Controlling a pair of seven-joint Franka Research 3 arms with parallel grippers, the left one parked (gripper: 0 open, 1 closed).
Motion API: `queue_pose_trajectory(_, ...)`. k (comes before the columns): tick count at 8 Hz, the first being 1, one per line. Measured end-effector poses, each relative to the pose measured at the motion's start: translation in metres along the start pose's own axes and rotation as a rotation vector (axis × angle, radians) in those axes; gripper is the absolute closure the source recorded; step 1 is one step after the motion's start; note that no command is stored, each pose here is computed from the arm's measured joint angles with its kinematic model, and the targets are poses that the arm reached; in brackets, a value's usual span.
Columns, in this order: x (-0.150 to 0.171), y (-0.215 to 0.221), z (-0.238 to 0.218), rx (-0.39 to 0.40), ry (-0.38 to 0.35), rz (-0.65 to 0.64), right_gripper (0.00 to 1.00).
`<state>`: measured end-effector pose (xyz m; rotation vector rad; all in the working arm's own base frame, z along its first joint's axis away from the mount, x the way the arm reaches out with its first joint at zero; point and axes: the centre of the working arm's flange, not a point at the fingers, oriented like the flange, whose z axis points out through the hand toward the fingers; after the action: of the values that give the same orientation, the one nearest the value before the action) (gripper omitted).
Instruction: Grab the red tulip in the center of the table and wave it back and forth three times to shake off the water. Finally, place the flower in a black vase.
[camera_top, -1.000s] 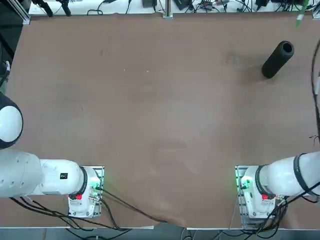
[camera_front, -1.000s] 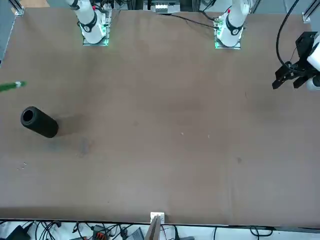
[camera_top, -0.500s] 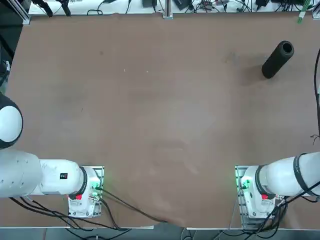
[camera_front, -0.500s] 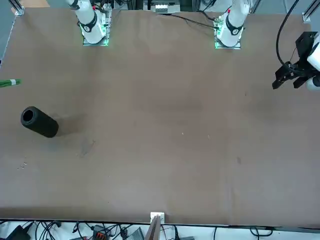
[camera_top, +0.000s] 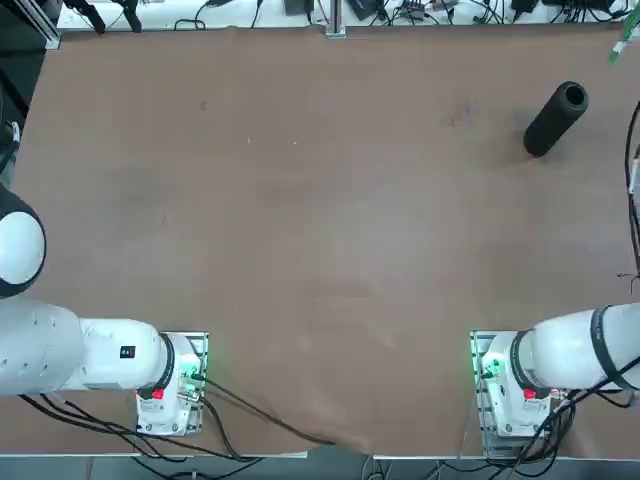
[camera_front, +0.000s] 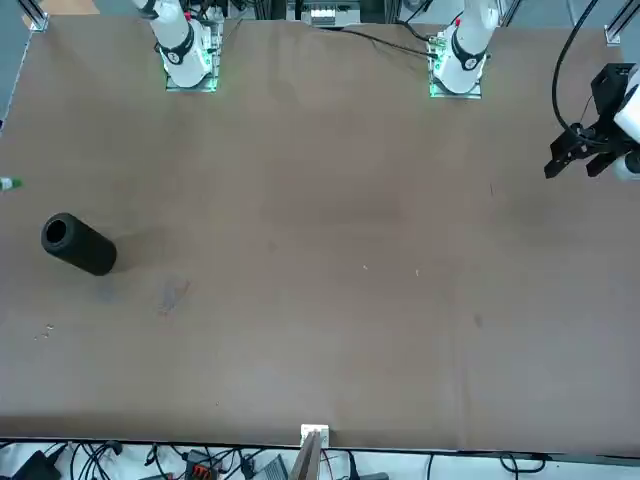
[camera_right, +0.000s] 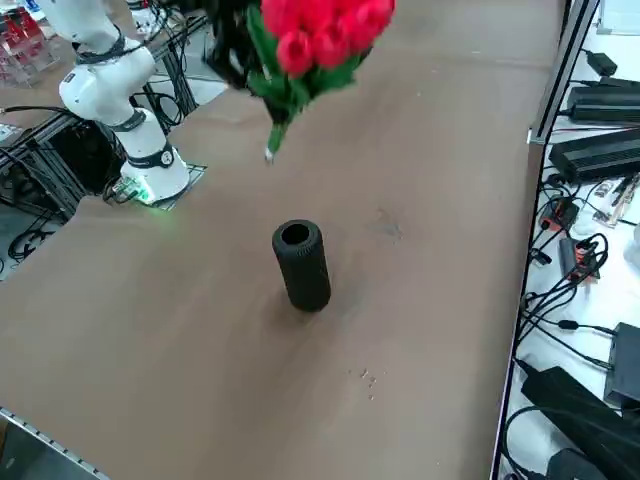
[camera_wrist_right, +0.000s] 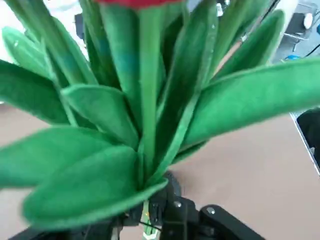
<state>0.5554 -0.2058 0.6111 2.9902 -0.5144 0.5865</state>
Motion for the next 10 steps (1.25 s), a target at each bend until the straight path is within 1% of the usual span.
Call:
queue_pose_trajectory(4,-0.031,0.009,0.077,-0.009,0.137,0.017,0.90)
queue_pose_trajectory(6,-0.056,0.010,0.107,-0.007,0.178,0.028,0.90)
queue_pose_trajectory(8,-0.076,0.010,0.126,-0.005,0.189,0.032,0.90)
queue_pose_trajectory(10,-0.082,0.010,0.127,-0.001,0.185,0.038,0.90)
